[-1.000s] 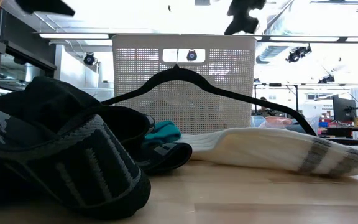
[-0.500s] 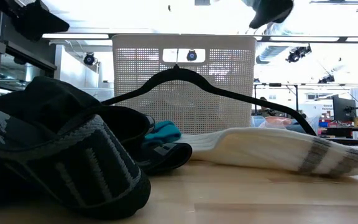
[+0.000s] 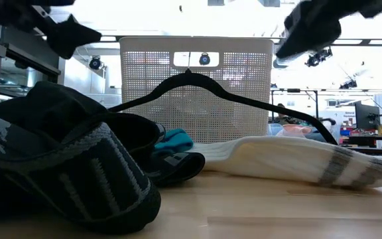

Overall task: Pick & Place Cloths
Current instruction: Put the white sock into the right transparent bin

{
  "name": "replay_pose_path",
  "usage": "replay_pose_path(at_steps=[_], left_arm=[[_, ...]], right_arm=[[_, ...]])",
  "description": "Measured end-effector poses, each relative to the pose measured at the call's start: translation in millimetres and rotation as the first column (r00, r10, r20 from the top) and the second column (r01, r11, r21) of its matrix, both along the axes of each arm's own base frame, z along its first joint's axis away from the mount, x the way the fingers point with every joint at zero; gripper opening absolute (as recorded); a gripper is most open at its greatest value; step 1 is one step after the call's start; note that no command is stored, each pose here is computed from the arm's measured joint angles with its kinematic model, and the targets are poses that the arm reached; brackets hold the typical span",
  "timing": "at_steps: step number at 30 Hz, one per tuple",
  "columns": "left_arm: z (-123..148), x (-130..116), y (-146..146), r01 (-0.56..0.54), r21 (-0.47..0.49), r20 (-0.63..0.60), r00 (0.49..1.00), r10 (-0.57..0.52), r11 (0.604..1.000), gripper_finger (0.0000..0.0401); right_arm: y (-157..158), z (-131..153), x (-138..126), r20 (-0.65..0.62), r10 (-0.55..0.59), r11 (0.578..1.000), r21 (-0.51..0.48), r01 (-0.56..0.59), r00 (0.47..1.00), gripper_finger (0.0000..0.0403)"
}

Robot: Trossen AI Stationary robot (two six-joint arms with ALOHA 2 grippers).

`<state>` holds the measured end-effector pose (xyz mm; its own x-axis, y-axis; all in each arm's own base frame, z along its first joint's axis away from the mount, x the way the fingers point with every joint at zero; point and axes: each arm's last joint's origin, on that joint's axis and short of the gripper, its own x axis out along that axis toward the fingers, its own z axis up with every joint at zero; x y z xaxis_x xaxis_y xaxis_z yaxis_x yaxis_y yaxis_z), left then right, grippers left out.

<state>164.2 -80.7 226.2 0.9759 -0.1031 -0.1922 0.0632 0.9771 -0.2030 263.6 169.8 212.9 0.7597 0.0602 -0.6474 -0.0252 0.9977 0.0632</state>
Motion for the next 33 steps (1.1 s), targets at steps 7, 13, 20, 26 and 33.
replay_pose_path(at_steps=[7, 13, 20, 26, 33], left_arm=[[0, 3, 6, -0.008, -0.006, -0.006, 1.0, 0.008, 1.0, 0.0319], [-1, 3, 6, -0.008, -0.012, -0.007, 1.0, 0.008, 1.0, 0.0319], [-1, 3, 6, -0.005, -0.01, -0.009, 1.0, 0.005, 1.0, 0.0319], [-1, 3, 6, -0.005, -0.008, -0.009, 1.0, 0.005, 1.0, 0.0319], [-1, 3, 6, -0.007, -0.016, -0.017, 1.0, 0.007, 1.0, 0.0319]], right_arm=[[21, -47, 9, -0.066, -0.004, 0.998, -0.067, -0.001, 0.998, 0.0284], [28, -75, 15, -0.078, -0.03, 0.993, -0.116, 0.021, 0.997, 0.0284], [24, -96, 20, -0.09, -0.102, 0.98, -0.178, 0.085, 0.991, 0.0282], [23, -97, 20, -0.103, -0.114, 0.984, -0.147, 0.099, 0.988, 0.0218], [23, -97, 20, -0.108, -0.111, 0.985, -0.141, 0.096, 0.988, 0.007]])
